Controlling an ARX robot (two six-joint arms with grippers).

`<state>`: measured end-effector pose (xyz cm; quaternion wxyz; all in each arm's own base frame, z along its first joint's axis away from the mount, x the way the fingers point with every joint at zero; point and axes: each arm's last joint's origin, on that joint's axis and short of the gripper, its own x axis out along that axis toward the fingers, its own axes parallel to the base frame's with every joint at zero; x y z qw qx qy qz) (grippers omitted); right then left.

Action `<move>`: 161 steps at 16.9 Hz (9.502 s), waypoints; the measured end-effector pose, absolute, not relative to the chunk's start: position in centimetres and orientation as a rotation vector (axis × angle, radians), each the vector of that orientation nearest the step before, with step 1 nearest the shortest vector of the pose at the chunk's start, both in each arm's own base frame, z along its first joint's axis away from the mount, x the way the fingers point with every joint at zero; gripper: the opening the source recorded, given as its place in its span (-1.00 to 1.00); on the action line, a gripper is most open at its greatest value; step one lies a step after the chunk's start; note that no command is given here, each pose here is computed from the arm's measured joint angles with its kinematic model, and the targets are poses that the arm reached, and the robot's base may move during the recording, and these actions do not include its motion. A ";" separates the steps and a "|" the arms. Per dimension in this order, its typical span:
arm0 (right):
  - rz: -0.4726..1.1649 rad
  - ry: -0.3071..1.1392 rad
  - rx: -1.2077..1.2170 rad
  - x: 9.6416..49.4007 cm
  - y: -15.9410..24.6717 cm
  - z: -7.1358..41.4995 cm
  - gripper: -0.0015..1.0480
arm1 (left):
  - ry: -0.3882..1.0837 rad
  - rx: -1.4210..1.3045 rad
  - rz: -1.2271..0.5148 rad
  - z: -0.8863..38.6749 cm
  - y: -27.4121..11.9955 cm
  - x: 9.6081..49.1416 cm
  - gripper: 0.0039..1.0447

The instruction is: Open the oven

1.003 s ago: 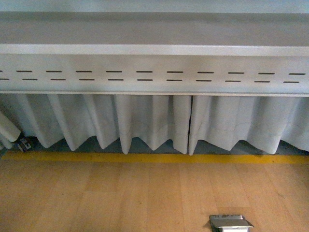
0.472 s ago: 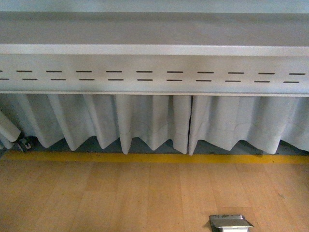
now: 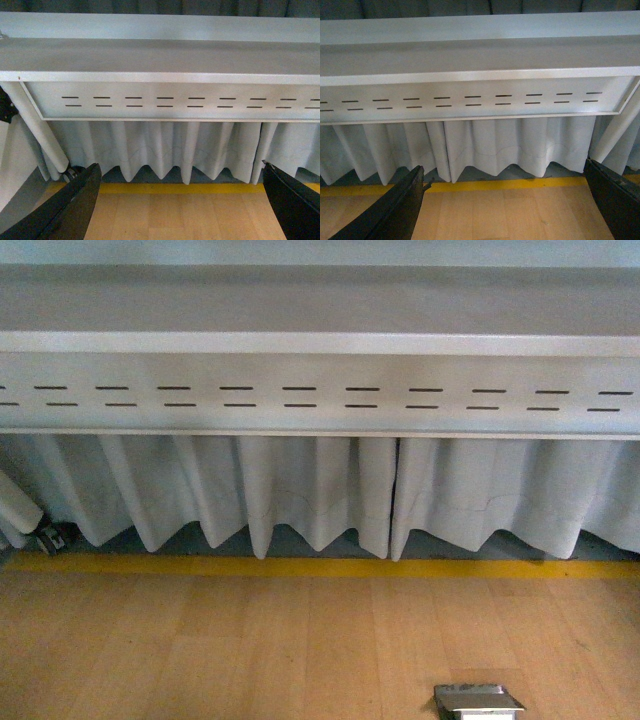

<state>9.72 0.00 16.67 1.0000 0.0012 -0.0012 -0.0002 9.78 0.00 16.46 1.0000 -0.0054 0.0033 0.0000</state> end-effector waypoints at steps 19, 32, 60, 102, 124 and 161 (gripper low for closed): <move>0.000 -0.003 0.002 9.7 0.0 16.7 0.87 | 0.005 -0.010 0.000 16.5 0.0 9.8 0.88; 0.000 -0.002 0.002 9.7 0.0 16.7 0.87 | 0.006 -0.010 0.000 16.5 0.0 9.8 0.88; 0.000 -0.004 0.002 9.7 0.0 16.7 0.87 | 0.631 -0.989 -0.035 16.6 -6.5 14.9 0.88; 0.000 -0.004 0.002 9.7 0.0 16.7 0.87 | 0.740 -1.386 0.259 5.1 -17.1 27.2 0.88; -0.301 0.185 -0.024 20.6 0.2 18.8 -0.40 | 0.745 -1.386 0.255 5.0 -17.2 27.1 0.88; 0.222 0.245 -0.092 35.2 16.1 15.8 -0.96 | 0.746 -1.386 0.255 5.0 -17.2 27.1 0.88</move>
